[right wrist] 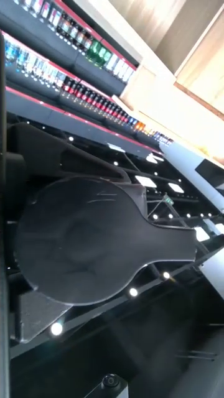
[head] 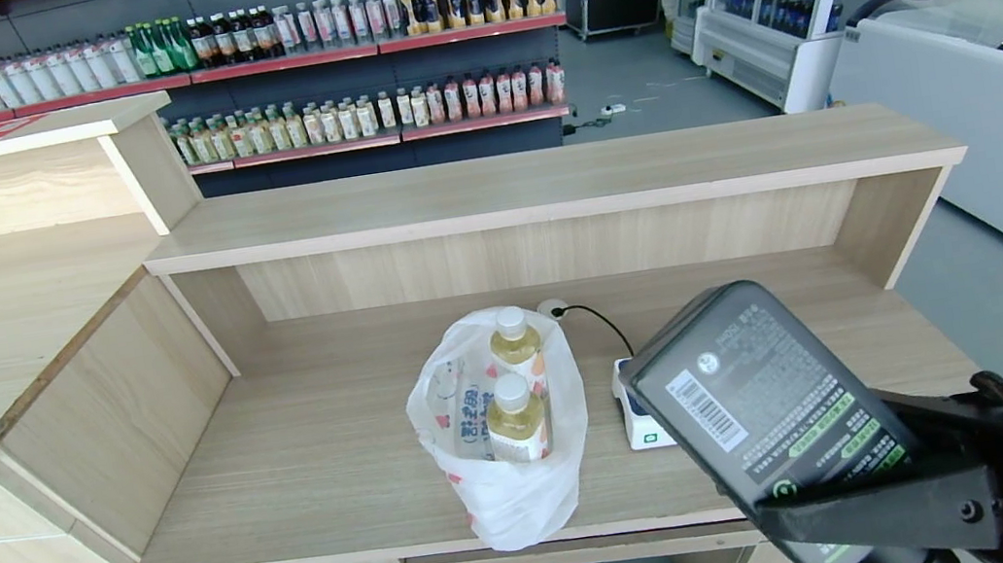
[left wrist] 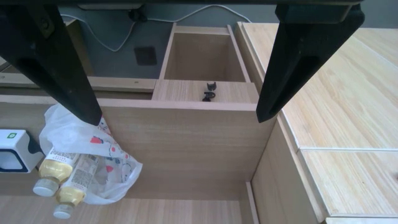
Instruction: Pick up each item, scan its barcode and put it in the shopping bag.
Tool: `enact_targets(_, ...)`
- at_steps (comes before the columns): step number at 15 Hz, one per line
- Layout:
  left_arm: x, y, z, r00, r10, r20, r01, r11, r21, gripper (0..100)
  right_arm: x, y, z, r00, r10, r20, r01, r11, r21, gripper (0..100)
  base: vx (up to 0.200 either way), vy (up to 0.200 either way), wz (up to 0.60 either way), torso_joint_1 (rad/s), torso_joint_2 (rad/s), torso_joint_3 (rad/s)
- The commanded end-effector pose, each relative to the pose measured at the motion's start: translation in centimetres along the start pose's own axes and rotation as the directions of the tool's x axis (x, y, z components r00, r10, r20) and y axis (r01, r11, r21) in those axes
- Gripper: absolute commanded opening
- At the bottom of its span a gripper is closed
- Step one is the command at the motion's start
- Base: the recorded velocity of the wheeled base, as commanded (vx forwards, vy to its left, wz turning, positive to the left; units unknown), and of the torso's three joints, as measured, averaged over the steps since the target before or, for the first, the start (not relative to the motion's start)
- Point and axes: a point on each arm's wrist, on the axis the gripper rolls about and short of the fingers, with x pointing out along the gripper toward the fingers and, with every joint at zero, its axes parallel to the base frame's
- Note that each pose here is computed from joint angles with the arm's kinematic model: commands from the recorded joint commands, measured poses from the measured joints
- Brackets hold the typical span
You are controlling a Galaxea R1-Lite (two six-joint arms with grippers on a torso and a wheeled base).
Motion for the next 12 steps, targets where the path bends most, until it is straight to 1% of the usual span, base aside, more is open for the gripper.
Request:
enact_targets(1, 0.0, 0.0, 0.0, 1.0, 0.0, 0.0, 0.0, 1.0, 0.0, 100, 0.06, 0.1, 0.02, 1.0, 0.001, 0.002, -0.001, 1.0, 0.002, 0, 0.0, 0.0, 0.0, 0.0, 0.0, 0.0)
enact_targets(6, 0.0, 0.0, 0.0, 1.0, 0.0, 0.0, 0.0, 1.0, 0.0, 100, -0.25, -0.06, 0.52, 0.999, 0.005, 0.044, -0.005, 1.0, 0.009, 0, 0.0, 0.0, 0.0, 0.0, 0.0, 0.0)
enact_targets(12, 0.0, 0.0, 0.0, 1.0, 0.0, 0.0, 0.0, 1.0, 0.0, 100, -0.29, -0.16, 0.47, 0.999, 0.003, 0.043, -0.003, 1.0, 0.006, 0, 0.0, 0.0, 0.0, 0.0, 0.0, 0.0)
